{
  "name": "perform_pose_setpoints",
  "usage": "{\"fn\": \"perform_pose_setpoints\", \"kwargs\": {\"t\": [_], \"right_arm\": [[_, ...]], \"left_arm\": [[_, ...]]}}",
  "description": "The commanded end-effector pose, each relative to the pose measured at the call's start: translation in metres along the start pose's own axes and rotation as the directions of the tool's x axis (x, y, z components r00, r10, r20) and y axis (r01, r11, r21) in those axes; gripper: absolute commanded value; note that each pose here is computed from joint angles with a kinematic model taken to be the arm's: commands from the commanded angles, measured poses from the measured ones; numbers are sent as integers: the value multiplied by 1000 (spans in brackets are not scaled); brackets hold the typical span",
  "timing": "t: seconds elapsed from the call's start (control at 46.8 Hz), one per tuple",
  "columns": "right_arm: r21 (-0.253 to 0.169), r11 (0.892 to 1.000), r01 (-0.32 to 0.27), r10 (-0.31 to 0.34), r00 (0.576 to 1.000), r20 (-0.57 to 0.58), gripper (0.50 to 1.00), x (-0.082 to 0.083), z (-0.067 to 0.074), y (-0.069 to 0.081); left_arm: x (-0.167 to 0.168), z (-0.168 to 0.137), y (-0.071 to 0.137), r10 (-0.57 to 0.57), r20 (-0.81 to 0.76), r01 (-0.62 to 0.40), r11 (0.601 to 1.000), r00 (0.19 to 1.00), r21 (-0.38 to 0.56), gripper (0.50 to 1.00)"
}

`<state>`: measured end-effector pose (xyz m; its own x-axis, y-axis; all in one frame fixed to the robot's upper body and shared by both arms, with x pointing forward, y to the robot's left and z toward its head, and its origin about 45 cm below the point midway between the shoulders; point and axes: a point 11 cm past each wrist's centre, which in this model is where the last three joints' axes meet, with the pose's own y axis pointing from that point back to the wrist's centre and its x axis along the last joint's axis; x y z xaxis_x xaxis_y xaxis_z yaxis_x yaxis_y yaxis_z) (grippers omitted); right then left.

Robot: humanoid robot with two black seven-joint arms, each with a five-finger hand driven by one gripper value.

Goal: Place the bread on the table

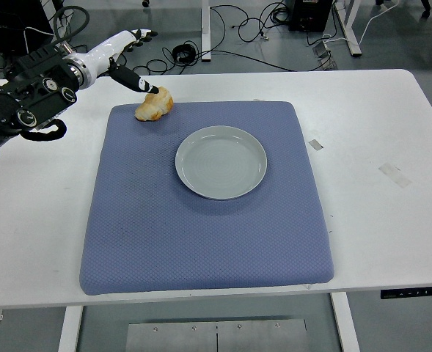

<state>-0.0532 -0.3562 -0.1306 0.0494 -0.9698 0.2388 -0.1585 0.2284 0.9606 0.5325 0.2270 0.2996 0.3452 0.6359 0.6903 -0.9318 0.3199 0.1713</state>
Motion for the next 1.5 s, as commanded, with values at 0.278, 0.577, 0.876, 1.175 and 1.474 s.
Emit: {"fn": "perform_pose_setpoints", "kwargs": {"t": [0.278, 0.577, 0.876, 1.175, 1.474], "right_arm": [[0, 1000, 0, 0, 1000, 0, 1000, 0, 0, 0], [0, 1000, 0, 0, 1000, 0, 1000, 0, 0, 0], [0, 1000, 0, 0, 1000, 0, 1000, 0, 0, 0], [24, 1000, 17, -17, 1000, 8, 1000, -6, -13, -2], [-1, 1000, 20, -20, 1000, 5, 1000, -7, 1, 1]], "left_arm": [[27, -30, 6, 149, -273, -157, 987, 951, -11, 969], [48, -49, 13, 205, -536, -213, 976, 819, 47, 974], [20, -58, 8, 224, -724, -186, 973, 653, 133, 977], [-21, -55, -1, 227, -832, -166, 972, 507, 165, 978], [-28, -47, -4, 216, -866, -175, 973, 451, 151, 978]]}}
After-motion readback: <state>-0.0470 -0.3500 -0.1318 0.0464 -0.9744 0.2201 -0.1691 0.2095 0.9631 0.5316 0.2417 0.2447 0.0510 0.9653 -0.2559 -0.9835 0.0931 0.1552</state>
